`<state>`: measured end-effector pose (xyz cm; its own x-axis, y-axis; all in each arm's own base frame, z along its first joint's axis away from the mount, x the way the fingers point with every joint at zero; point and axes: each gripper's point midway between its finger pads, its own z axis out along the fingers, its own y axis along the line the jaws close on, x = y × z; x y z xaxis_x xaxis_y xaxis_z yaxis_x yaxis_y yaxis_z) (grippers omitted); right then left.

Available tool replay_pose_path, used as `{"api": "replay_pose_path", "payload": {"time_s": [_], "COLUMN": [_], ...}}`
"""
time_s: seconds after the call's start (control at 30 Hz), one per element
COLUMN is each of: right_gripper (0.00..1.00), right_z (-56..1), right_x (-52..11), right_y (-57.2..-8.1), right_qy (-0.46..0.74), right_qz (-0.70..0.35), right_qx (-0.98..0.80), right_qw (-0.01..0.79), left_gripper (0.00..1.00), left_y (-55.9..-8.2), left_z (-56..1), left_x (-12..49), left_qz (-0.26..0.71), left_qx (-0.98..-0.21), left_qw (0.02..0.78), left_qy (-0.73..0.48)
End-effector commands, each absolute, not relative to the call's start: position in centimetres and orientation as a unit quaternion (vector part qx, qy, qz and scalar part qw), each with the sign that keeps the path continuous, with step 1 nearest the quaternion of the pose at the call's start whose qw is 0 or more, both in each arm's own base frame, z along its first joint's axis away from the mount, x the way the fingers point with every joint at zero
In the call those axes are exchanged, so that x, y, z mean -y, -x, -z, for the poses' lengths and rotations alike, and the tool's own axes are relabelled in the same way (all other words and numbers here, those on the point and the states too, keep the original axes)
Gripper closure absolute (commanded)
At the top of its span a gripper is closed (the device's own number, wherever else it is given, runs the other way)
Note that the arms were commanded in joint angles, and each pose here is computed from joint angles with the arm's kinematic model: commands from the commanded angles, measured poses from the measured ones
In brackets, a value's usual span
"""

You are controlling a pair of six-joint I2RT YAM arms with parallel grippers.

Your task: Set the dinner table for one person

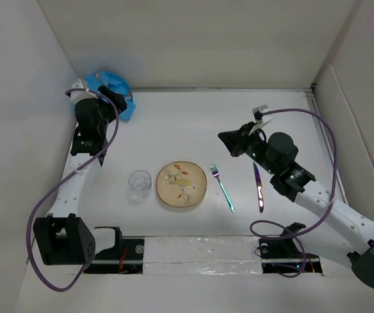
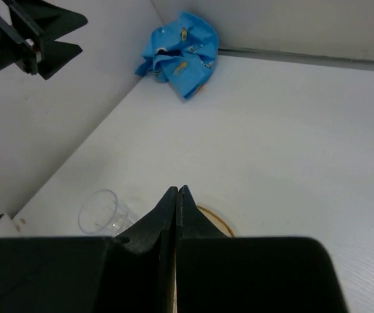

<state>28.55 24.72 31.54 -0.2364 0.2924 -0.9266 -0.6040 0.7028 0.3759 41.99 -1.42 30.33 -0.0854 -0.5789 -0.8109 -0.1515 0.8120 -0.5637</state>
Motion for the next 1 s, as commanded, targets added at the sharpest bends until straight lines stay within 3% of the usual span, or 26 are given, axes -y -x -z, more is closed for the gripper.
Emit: {"api": "replay_pose_path", "payload": {"time_s": [0.0, 0.1, 0.2, 0.3, 0.43, 0.53, 0.7, 0.77, 0.97], "right_gripper": [1.0, 1.0, 1.0, 1.0, 1.0, 0.98, 0.7, 0.57, 0.55], "right_z": [-31.6, -30.9, -30.4, -30.3, -29.7, -29.4, -28.7, -28.3, -27.5], "right_x": [-25.8, -26.1, -25.9, -25.9, -25.7, -25.8, -26.5, -26.8, -27.4], "right_y": [-27.6, -27.5, -27.5, -27.5, -28.0, -28.2, -28.5, -28.8, -29.1], "right_qy": [0.129, 0.137, 0.135, 0.133, 0.123, 0.124, 0.131, 0.135, 0.144], "right_qz": [-0.405, -0.407, -0.404, -0.405, -0.394, -0.391, -0.393, -0.393, -0.393], "right_qx": [-0.675, -0.68, -0.682, -0.679, -0.688, -0.693, -0.699, -0.702, -0.708], "right_qw": [0.604, 0.595, 0.595, 0.597, 0.597, 0.593, 0.583, 0.579, 0.569], "left_gripper": [0.27, 0.29, 0.45, 1.0, 1.0, 0.7, 0.48, 0.45, 0.44], "left_y": [-43.4, -45.3, -47.2, -49.5, -51.4, -52.5, -54.6, -55.8, -58.2], "left_z": [-29.4, -26.0, -23.1, -22.2, -18.8, -18.1, -15.6, -14.3, -12.3], "left_x": [0.0, -1.3, -2.1, -2.3, -3.2, -2.8, -2.2, -0.3, 2.7], "left_qz": [0.148, 0.103, 0.076, 0.06, 0.004, -0.032, -0.049, -0.04, -0.095], "left_qx": [-0.705, -0.726, -0.743, -0.752, -0.775, -0.792, -0.808, -0.819, -0.833], "left_qw": [0.631, 0.6, 0.565, 0.555, 0.528, 0.516, 0.501, 0.495, 0.488], "left_qy": [0.29, 0.321, 0.35, 0.351, 0.349, 0.323, 0.305, 0.286, 0.24]}}
